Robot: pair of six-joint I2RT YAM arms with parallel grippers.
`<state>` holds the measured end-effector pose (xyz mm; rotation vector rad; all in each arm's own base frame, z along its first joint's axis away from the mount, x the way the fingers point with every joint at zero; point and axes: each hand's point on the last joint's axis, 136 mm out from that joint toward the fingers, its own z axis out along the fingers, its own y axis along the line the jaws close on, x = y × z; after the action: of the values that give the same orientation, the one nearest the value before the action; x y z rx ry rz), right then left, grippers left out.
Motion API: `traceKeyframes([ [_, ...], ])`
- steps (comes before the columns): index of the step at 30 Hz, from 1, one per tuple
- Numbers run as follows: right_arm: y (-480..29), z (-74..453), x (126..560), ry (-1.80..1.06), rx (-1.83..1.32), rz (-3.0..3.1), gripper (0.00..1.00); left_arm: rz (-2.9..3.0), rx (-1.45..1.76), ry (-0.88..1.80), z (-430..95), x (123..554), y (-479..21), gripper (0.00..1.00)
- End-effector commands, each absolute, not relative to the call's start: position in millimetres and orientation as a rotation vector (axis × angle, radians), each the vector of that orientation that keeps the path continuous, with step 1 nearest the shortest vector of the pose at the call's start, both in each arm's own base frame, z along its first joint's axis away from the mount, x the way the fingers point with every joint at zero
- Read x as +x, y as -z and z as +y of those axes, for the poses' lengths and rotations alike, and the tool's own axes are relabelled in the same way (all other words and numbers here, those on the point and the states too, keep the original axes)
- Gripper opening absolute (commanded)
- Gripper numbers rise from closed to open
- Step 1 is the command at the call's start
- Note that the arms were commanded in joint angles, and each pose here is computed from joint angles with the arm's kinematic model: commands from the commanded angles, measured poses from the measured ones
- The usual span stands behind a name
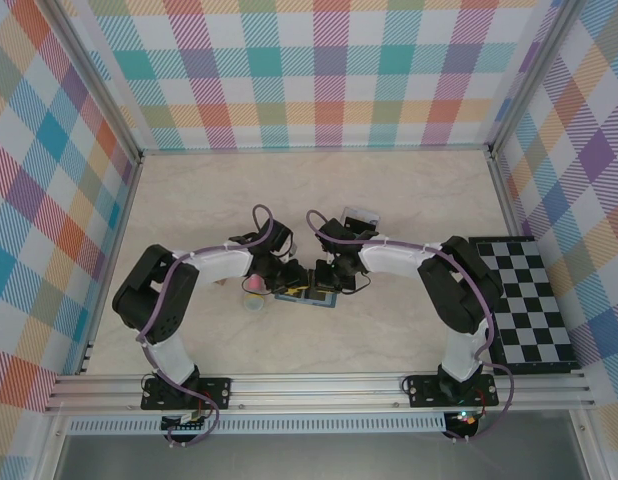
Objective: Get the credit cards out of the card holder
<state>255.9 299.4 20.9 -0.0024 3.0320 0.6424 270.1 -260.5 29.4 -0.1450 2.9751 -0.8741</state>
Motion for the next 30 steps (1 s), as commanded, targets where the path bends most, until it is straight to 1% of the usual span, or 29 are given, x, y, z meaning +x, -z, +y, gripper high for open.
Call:
traceKeyframes([
  [1,-11.2,280.0,255.9,-0.519,-0.01,3.04,0.08,2.989,-0.141,0.813,-248.6,261.6,-34.6,0.23],
  [3,-25.5,287.1,261.5,-0.572,-0.037,2.996,0.08,2.954,-0.131,0.853,-251.6,265.6,-48.0,0.24],
  [6,-47.7,298.3,269.4,-0.656,-0.074,2.927,0.09,2.924,-0.155,0.827,-243.7,271.9,-58.8,0.24],
  [11,-67.4,319.8,273.1,-0.834,-0.094,2.868,0.1,2.91,-0.24,0.758,-225.2,277.9,-53.7,0.23],
  [16,-61.5,339.1,274.1,-0.962,-0.039,2.885,0.13,2.943,-0.305,0.649,-213.3,282.2,-35.1,0.2],
  [27,-29.5,339.4,274.7,-0.889,0.036,2.991,0.13,3.03,-0.366,0.547,-204.3,273.5,-5.6,0.15],
  [30,-23.7,336.2,274.2,-0.858,0.046,3.007,0.15,3.043,-0.377,0.502,-198.5,269.7,-1.5,0.15],
])
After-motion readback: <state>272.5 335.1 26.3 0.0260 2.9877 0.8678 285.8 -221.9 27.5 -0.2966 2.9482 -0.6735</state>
